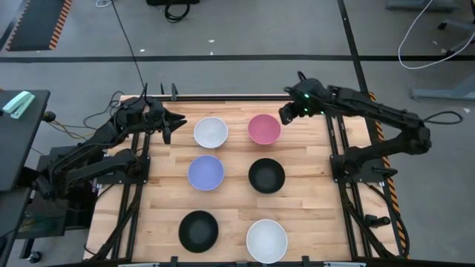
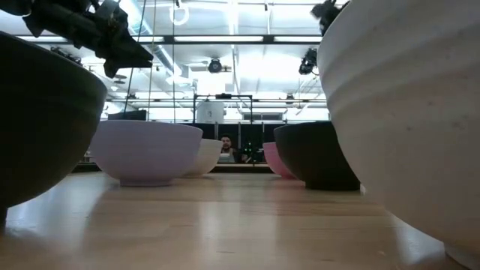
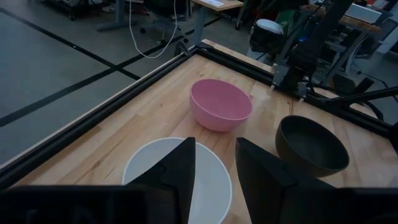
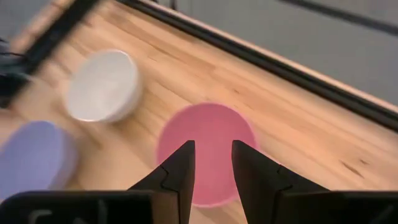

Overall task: Nest bowls inside each other
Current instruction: Stack the pink bowl on top of the black bowl

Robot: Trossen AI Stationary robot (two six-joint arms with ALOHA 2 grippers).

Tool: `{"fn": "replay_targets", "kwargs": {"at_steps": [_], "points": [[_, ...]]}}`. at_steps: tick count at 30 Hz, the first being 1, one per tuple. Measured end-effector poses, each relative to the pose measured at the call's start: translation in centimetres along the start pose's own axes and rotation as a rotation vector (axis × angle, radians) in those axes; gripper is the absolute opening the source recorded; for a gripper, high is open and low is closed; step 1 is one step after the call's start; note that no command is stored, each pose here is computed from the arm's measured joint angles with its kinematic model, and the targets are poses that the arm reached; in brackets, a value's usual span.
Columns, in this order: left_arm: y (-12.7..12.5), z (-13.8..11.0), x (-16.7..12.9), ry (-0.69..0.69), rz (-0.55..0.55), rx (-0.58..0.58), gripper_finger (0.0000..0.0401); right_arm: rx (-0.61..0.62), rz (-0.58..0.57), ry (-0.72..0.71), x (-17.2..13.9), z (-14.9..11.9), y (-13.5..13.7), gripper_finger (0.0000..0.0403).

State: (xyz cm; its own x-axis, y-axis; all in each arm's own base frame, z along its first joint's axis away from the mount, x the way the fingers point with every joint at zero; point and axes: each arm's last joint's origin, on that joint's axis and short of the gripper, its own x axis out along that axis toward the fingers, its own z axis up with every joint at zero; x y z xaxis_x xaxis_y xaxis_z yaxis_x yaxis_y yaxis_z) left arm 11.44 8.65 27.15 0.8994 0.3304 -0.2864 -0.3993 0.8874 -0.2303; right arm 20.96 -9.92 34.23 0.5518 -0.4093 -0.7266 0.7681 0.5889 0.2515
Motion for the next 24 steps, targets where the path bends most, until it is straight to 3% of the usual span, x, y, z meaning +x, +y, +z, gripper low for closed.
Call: {"fn": "replay_targets", "kwargs": {"at_steps": [11,24], "points": [[0.0,-0.3,0.0,0.028,0.004,0.006,0.0129,0.066,-0.066,0.347,5.6,0.3,-2.0,0.0113],[0.1,-0.5,0.0,0.05,0.007,0.0,0.0128,-0.003,-0.152,0.492,13.3,-0.2,-3.3,0.0114]]}}
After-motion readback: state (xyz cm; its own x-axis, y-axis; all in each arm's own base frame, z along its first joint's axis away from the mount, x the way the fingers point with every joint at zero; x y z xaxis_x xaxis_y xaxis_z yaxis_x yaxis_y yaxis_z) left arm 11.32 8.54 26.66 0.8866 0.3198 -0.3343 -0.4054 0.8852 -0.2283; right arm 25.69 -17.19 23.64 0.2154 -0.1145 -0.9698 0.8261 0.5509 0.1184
